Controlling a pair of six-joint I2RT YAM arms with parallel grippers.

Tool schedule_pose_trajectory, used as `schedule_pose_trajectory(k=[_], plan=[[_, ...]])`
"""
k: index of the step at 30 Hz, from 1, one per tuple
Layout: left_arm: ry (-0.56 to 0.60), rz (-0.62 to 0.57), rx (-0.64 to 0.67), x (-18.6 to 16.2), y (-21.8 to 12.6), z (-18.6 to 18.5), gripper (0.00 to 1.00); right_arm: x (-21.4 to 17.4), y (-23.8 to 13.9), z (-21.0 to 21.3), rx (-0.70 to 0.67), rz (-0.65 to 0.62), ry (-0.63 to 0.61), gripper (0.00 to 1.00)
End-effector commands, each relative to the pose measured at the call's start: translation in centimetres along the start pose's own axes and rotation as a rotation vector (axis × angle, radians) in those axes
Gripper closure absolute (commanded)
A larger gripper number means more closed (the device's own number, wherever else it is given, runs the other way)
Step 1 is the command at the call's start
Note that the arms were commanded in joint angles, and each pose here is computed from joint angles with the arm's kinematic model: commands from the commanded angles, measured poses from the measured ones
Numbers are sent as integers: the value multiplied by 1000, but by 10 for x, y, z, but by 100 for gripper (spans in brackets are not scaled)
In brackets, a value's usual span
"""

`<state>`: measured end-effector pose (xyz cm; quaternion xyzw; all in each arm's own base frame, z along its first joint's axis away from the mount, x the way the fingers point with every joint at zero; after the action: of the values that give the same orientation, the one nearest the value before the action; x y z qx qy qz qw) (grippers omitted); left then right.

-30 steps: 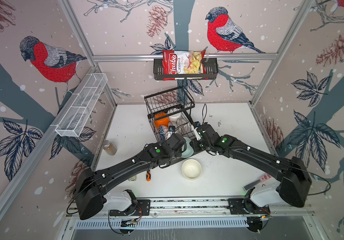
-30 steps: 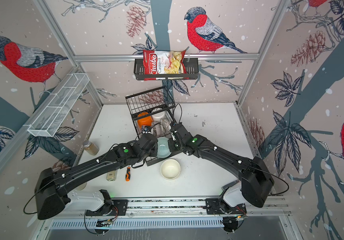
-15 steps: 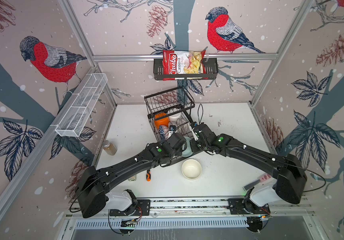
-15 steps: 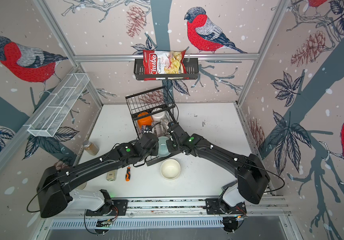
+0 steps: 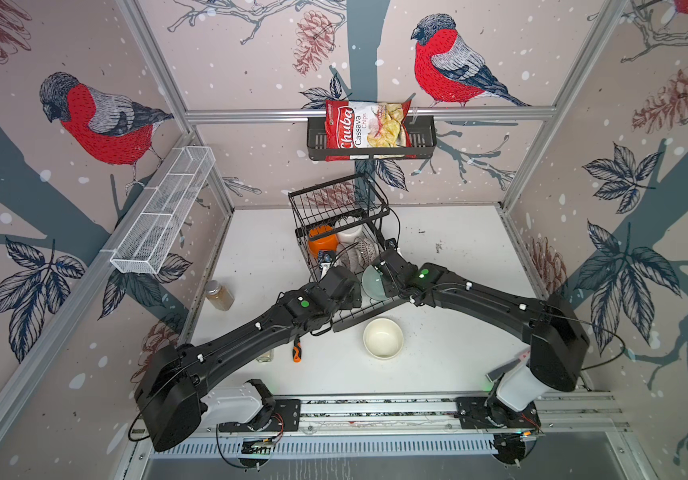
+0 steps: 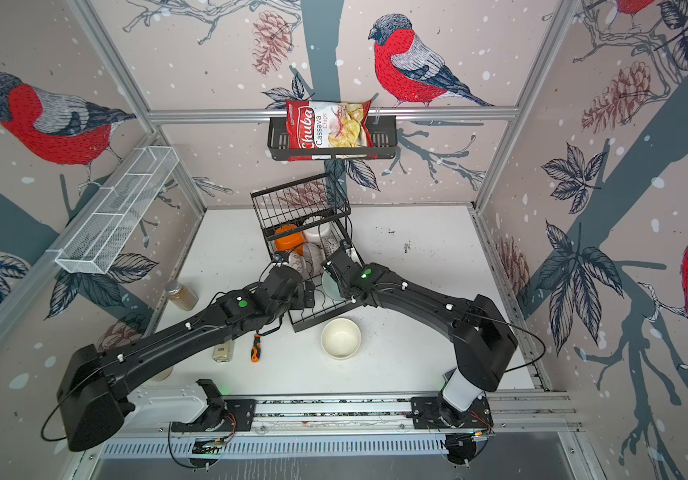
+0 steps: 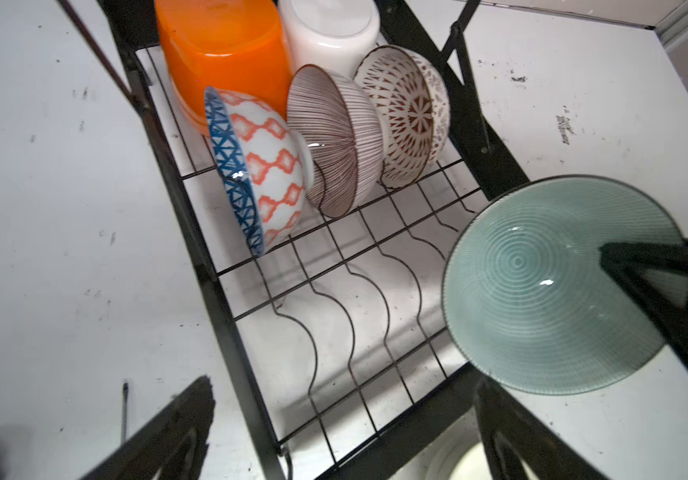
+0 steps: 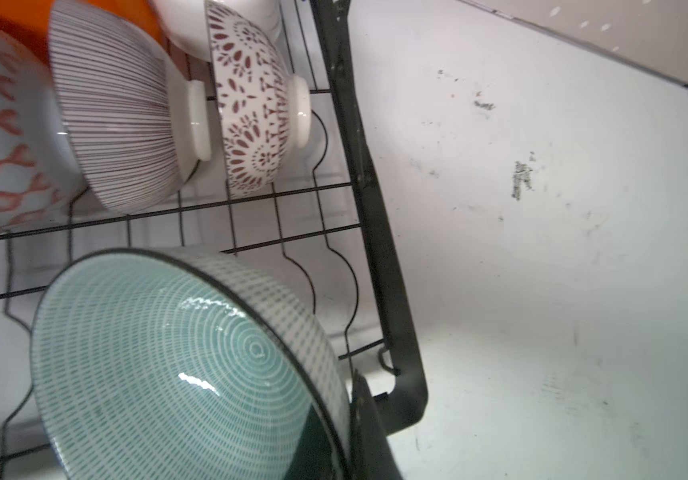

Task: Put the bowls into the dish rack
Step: 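Carry the teal bowl into the rack with the right gripper while the left gripper releases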

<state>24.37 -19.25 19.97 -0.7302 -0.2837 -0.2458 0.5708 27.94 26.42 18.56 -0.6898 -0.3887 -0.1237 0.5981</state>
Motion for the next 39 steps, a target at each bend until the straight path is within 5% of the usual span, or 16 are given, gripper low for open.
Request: schedule_pose_trajectory(k=[1, 16, 39], plan=[[-33, -15, -9, 2, 0, 8, 3, 8, 0, -16, -204, -47, -19, 100], [-82, -8, -2, -4, 7, 44, 4, 20, 15, -10, -566, -49, -205, 100], [-134, -39, -21, -3, 11, 74, 4, 11, 41, 6, -653, -6, -321, 100]])
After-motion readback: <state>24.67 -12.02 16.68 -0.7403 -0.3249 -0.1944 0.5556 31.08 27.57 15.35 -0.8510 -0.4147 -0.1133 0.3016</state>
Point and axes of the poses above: each gripper's point midway between its finger pads, its own y axis out along the fingers, its own z axis along the line the jaws close on, x = y × z, the point moved 5 cm from there along -y, back along the fingers, and after that the axes turned 3 degrees about -y, right-handed, at the moved point
